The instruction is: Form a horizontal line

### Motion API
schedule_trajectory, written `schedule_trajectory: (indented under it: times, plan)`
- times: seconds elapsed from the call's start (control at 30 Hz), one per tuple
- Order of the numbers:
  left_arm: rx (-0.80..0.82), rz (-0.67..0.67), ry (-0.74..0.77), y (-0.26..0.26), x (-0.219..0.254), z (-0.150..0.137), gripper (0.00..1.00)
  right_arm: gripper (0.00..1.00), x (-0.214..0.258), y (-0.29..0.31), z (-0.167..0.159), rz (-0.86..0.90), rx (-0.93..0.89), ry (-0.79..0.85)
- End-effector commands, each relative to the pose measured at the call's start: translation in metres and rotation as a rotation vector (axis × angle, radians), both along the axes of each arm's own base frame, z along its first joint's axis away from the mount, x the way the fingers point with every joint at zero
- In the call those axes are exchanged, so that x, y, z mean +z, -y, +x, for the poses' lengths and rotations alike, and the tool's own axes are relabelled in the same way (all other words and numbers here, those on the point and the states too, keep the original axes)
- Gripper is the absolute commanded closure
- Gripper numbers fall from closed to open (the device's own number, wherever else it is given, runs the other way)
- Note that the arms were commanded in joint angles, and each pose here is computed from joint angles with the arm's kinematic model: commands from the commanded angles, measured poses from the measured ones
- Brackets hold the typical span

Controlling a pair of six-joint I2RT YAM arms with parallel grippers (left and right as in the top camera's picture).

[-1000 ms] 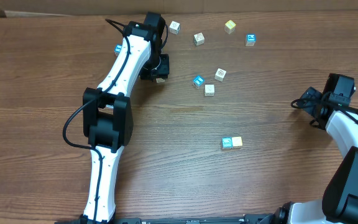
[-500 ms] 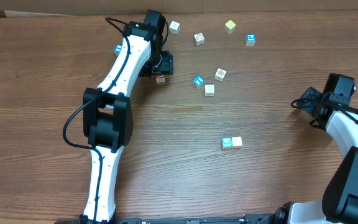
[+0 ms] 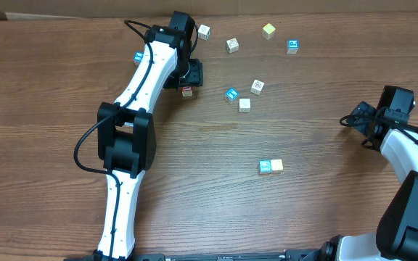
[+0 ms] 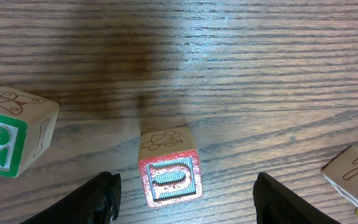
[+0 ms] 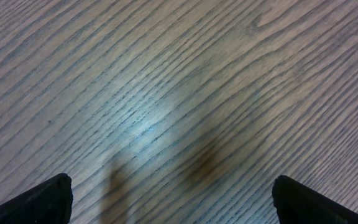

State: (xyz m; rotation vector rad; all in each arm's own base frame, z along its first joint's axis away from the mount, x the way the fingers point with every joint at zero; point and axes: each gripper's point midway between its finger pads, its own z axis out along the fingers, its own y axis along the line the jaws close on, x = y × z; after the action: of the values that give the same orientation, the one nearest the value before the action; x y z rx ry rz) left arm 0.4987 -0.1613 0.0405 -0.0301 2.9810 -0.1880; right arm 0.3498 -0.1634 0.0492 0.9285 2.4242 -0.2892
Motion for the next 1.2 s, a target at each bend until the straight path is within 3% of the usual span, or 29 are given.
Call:
schedule_trajectory:
  times: [0.0, 0.43, 0.87, 1.17]
  plan:
    - [-0.002, 0.005, 0.001, 0.005, -0.005, 0.001, 0.33, 0.00, 0.003, 0.002, 0.002, -0.005, -0.006, 0.011]
    - [-0.019, 0.018, -0.039, 0.012, -0.026, -0.005, 0.37, 0.00, 0.003, 0.002, 0.002, -0.005, -0.006, 0.011]
    - [-0.014, 0.018, -0.040, 0.009, -0.026, -0.005, 0.55, 0.00, 0.003, 0.002, 0.002, -0.005, -0.006, 0.011]
    - [-0.010, 0.015, -0.030, 0.008, -0.026, -0.001, 0.59, 0.00, 0.003, 0.002, 0.002, -0.005, -0.006, 0.011]
